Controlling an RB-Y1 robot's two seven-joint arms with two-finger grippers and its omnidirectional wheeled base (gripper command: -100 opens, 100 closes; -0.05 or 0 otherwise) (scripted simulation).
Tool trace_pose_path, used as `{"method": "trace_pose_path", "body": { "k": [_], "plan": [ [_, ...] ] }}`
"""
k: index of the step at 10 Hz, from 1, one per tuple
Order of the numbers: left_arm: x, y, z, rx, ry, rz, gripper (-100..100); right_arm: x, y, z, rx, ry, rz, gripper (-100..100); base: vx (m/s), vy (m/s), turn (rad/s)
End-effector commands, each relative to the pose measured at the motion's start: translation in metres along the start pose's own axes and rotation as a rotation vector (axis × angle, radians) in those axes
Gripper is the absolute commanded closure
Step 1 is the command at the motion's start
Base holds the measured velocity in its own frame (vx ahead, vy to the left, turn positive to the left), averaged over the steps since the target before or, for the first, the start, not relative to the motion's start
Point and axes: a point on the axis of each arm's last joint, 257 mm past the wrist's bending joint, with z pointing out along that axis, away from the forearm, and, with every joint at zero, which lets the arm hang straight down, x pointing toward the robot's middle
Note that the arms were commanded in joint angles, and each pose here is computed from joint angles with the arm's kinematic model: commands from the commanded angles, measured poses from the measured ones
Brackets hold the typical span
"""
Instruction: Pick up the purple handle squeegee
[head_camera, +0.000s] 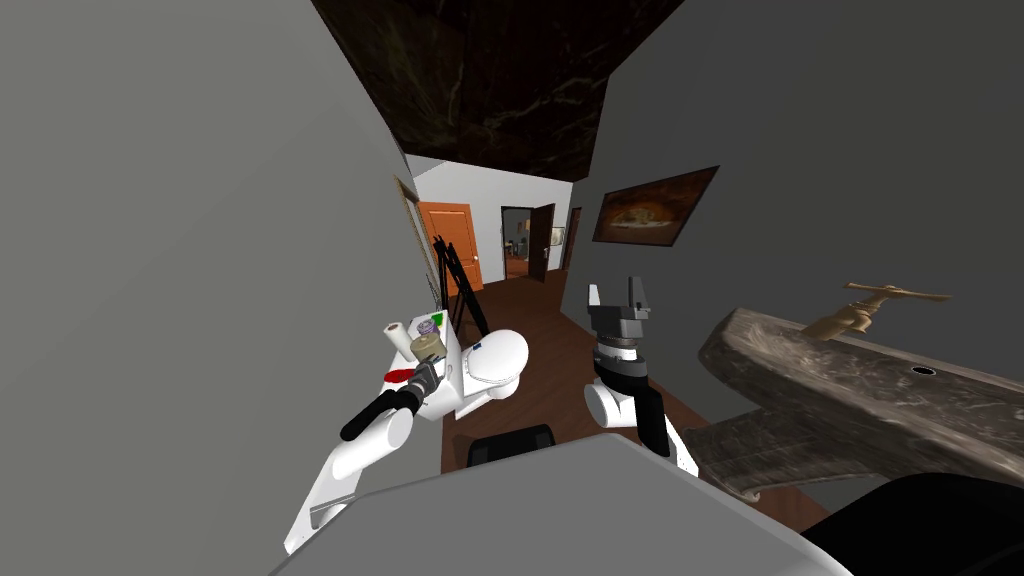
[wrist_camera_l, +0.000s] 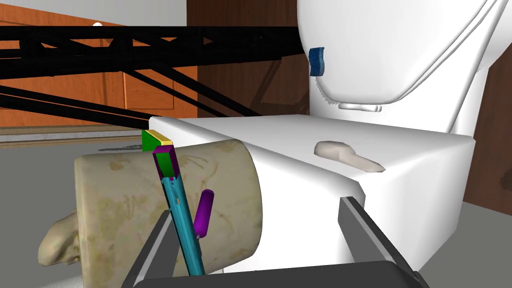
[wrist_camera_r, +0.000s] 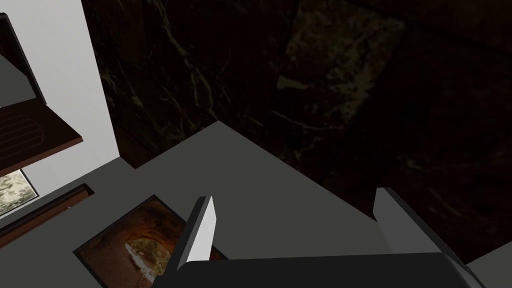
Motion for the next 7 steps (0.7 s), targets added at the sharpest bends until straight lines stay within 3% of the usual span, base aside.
{"method": "trace_pose_path", "body": {
  "k": [1, 2, 6, 7],
  "plan": [
    [0.0000, 0.0000, 0.0000, 0.000, 0.000, 0.000, -100, 0.0000, 0.0000, 0.0000, 0.000, 0.000, 0.000, 0, 0.013, 0.002, 0.003],
    [0.0000, 0.0007, 0.0003, 0.000, 0.000, -0.001, 100, 0.0000, 0.0000, 0.0000, 0.000, 0.000, 0.000, 0, 0.000, 0.000, 0.000],
    [-0.0004, 0.0027, 0.0003, -0.005, -0.001, -0.001, 100, 0.0000, 0.0000, 0.0000, 0.000, 0.000, 0.000, 0, -0.002, -0.001, 0.001],
    [-0.0003, 0.0027, 0.0003, -0.005, -0.001, -0.002, 0, 0.0000, 0.0000, 0.0000, 0.000, 0.000, 0.000, 0, 0.000, 0.000, 0.000]
  ]
}}
